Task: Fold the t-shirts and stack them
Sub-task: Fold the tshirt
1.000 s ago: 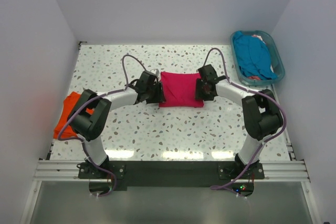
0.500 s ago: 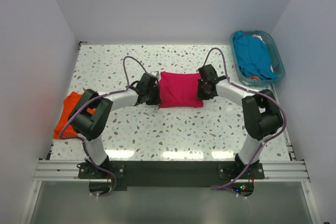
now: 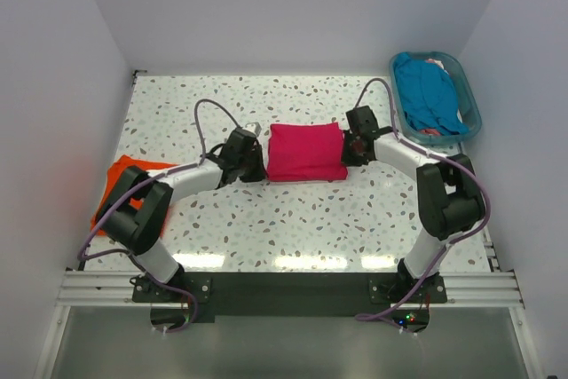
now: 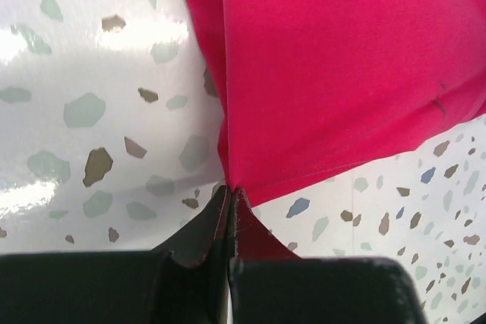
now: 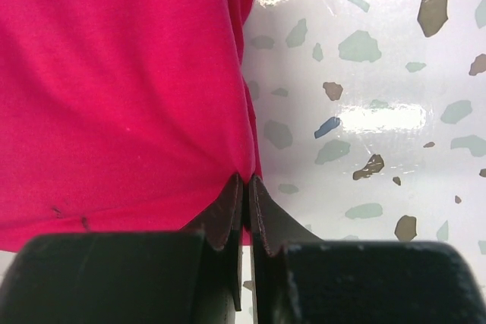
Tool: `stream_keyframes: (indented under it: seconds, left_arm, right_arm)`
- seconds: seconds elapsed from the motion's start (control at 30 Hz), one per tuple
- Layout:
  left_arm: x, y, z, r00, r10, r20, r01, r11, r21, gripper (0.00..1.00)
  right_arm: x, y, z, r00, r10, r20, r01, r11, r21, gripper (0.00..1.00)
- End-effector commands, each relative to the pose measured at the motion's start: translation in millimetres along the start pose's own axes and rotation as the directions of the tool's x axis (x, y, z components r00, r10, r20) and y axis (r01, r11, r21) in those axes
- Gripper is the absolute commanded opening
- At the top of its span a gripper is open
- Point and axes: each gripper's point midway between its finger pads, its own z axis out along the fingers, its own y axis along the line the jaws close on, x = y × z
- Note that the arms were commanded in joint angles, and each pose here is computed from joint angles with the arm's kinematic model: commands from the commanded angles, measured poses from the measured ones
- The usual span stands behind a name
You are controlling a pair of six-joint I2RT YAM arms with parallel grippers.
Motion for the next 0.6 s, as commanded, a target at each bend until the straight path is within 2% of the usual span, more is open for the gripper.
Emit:
stream_keyframes:
  seconds: [0.0, 0.1, 0.2, 0.23, 0.27, 0.33, 0.37, 0.47, 0.57]
  left_arm:
    - [10.2, 16.2, -5.8, 1.000, -0.018, -0.001, 0.018, 0.999, -0.033, 0.00]
    - [24.6, 20.6, -4.9, 0.999, -0.022, -0.024, 0.022, 1.000, -0.020, 0.00]
    - [28.6, 9.8, -7.8, 0.999, -0.010, -0.037, 0.012, 0.999, 0.050, 0.01]
    - [22.7, 5.4, -12.7, 1.000, -0.010, -0.021, 0.011, 0.998, 0.065, 0.10]
    - [18.4, 1.6, -16.6, 1.000, -0.009, -0.010, 0.010, 0.997, 0.073, 0.27]
    - [0.1, -7.8, -29.7, 0.999, 0.002, 0.034, -0.005, 0.996, 0.087, 0.39]
    - [-6.7, -9.9, -33.8, 0.999, 0.003, 0.047, -0.008, 0.996, 0.087, 0.49]
    - [-30.7, -17.5, -49.2, 0.996, -0.014, 0.088, 0.003, 0.993, 0.116, 0.64]
    - [-47.8, -11.9, -54.7, 0.991, -0.058, 0.119, 0.042, 0.990, 0.131, 0.70]
  right_arm:
    - [-7.8, -11.2, -4.8, 0.999, -0.014, 0.035, 0.013, 1.000, 0.027, 0.00]
    - [-2.2, -5.8, -1.5, 1.000, -0.019, 0.021, 0.019, 1.000, -0.006, 0.00]
    - [2.9, -3.5, -2.0, 1.000, -0.023, 0.014, 0.023, 1.000, -0.018, 0.14]
    - [0.3, -1.6, -7.1, 0.999, -0.021, 0.028, 0.022, 0.999, -0.027, 0.28]
    - [-1.2, -2.4, -9.8, 0.999, -0.021, 0.034, 0.022, 0.999, -0.026, 0.34]
    - [-8.7, -1.5, -18.6, 0.998, -0.020, 0.055, 0.022, 1.000, -0.021, 0.40]
    - [-13.1, -1.4, -24.6, 0.997, -0.022, 0.068, 0.024, 1.000, -0.019, 0.45]
    - [-28.5, 0.8, -40.1, 0.993, -0.017, 0.114, 0.020, 1.000, -0.021, 0.48]
    - [-37.5, 14.0, -47.6, 0.990, -0.026, 0.138, 0.034, 0.998, -0.052, 0.48]
